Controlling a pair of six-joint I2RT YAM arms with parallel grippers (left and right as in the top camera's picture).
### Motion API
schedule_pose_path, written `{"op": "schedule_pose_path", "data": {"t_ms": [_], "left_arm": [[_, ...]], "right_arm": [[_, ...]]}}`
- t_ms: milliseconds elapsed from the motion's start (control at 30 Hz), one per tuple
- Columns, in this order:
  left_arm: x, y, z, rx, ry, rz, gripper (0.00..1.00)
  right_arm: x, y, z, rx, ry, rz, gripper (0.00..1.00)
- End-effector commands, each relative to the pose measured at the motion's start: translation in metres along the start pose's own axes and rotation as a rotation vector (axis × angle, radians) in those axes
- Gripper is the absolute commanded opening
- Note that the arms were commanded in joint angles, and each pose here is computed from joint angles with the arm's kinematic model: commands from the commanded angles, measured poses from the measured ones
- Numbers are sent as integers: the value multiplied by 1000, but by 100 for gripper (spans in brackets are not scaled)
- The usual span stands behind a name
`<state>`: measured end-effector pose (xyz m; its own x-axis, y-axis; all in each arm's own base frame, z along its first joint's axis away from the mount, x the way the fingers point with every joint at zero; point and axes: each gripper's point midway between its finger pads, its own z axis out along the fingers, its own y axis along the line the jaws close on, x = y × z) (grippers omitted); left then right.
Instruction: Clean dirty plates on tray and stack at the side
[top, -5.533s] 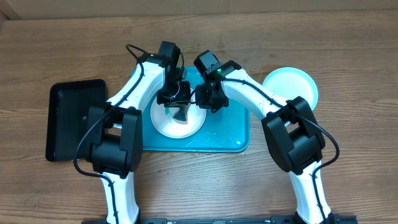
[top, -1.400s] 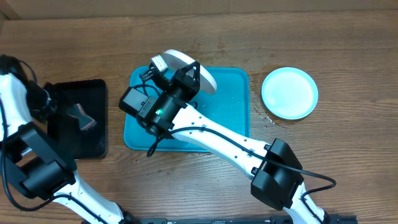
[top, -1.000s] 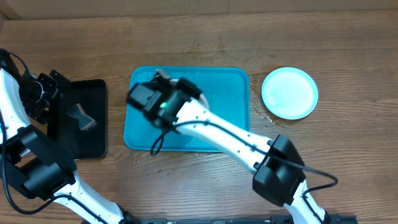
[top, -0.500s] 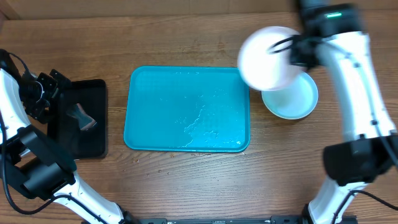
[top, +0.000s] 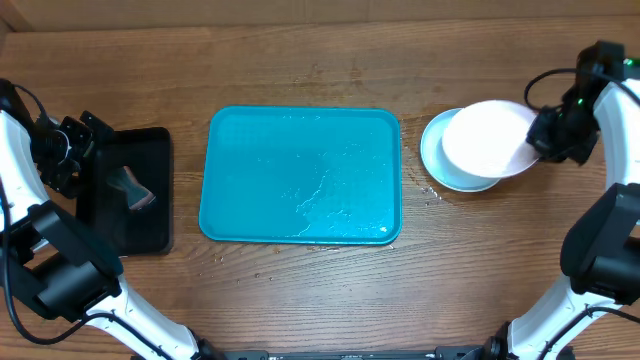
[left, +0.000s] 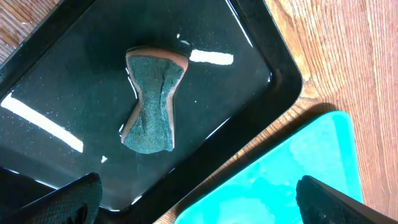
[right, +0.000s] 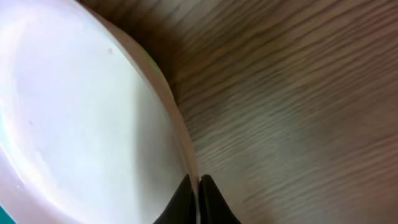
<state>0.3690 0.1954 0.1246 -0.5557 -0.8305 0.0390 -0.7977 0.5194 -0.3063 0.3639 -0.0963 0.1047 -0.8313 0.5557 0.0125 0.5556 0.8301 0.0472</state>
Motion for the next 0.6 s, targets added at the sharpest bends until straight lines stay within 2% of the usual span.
{"op": "schedule_pose_path", "data": {"t_ms": [0,33,100,200,300,400,500,567], "left_arm": [[-1,-8,-10,23,-25,22,100],[-1,-8,-10,23,-25,22,100],[-1,-8,-10,23,-25,22,100],[-1,-8,-10,22,-26,22,100],[-1,-8,-10,22,-26,22,100],[-2,-8,-10,22,-27,23,100],[-2,-6,-10,13,-31,23,100],[-2,-6,-10,13,-31,22,100]], "right_arm": [[4,12,13,-44,14,-17,4],[5,15,15,-51,14,-20,8],[7,23,17,-84,21,-30,34],[12,35,17,-123,36,-46,38],[18,45,15,-158,59,-56,58],[29,52,6,-197,83,-62,61],[46,52,-25,-203,52,-91,64],[58,52,-46,-212,26,-118,71]]}}
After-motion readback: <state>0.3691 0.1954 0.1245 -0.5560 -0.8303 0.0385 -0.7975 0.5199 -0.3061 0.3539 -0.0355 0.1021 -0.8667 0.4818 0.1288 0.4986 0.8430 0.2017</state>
